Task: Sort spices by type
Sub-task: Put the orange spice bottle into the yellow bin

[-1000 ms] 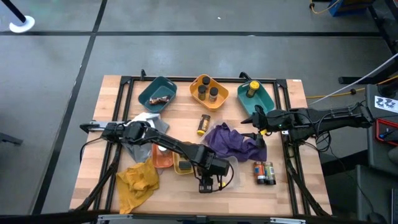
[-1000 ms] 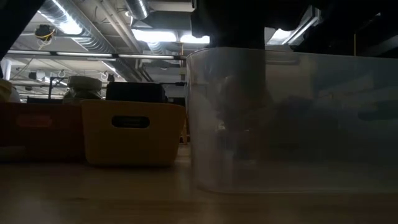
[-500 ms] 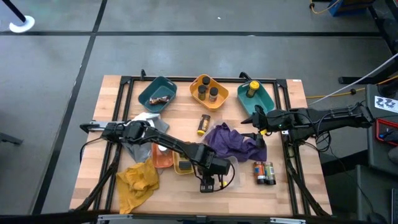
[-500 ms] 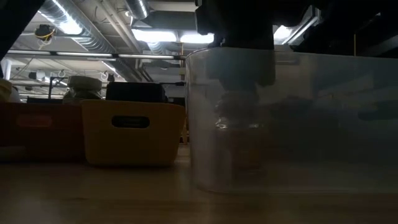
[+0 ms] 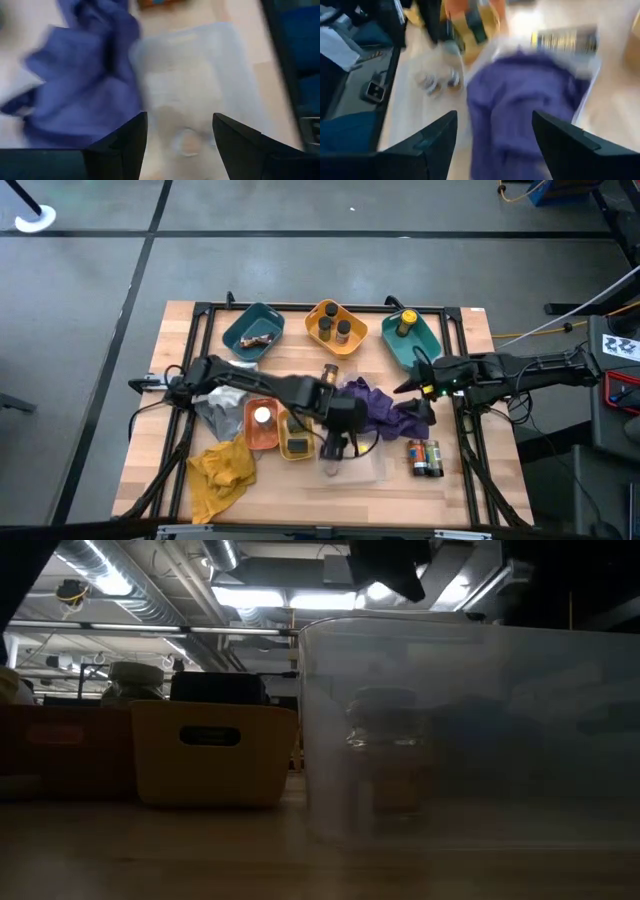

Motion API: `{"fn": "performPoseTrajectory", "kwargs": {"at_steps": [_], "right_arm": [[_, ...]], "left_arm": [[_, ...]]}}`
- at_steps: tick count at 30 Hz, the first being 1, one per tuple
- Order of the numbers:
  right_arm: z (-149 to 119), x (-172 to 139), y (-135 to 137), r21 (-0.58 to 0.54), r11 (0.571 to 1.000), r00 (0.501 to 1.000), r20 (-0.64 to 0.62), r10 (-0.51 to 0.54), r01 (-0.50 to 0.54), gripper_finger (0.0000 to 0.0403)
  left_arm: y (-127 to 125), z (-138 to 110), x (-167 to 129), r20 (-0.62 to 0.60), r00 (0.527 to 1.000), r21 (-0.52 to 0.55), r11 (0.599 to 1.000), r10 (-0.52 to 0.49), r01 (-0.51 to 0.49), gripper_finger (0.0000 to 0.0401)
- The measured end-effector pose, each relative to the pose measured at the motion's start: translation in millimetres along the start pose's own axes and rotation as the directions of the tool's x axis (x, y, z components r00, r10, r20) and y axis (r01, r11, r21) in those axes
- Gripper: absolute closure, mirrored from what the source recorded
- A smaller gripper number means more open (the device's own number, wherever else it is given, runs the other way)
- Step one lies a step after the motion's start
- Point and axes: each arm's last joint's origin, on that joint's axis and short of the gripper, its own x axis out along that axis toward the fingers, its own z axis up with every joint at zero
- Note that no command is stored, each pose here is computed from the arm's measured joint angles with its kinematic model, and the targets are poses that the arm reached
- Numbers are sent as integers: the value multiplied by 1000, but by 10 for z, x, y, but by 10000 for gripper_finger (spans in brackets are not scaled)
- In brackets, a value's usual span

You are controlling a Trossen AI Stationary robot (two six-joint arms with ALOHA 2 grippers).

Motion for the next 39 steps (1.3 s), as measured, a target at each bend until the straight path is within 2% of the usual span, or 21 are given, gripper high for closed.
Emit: {"fn": "performPoseTrajectory", "kwargs": {"at_steps": [3, 7, 14, 19, 22, 28, 36, 39], "right_arm": [[-71, -2, -11, 117, 993, 996, -85, 20, -10, 146], [-144, -9, -34, 278, 960, 987, -163, 4, 42, 146], [-238, -29, -51, 516, 847, 962, -272, 23, 126, 146], [-318, -39, 26, 610, 772, 938, -343, 58, 176, 146], [-374, -28, 122, 642, 738, 924, -376, 67, 208, 146], [-526, 64, 357, 645, 701, 892, -450, 27, 304, 146], [-827, 283, 657, 602, 632, 802, -595, -52, 488, 146], [-928, 369, 770, 601, 607, 782, -621, -55, 520, 146]], "left_arm": [[183, 3, -11, -2, 999, 46, 998, 35, -35, 193], [422, 2, -16, -4, 998, 78, 995, 62, -61, 193], [772, -18, -38, -8, 995, 162, 982, 102, -100, 193], [971, -40, -56, -11, 992, 199, 973, 123, -118, 193], [1058, -52, -66, -13, 991, 183, 975, 132, -127, 193], [1143, -65, -74, -14, 990, 180, 974, 141, -136, 193], [1108, -55, -67, -8, 992, 187, 975, 122, -119, 193], [1064, -49, -60, -4, 995, 195, 976, 95, -93, 193]]}}
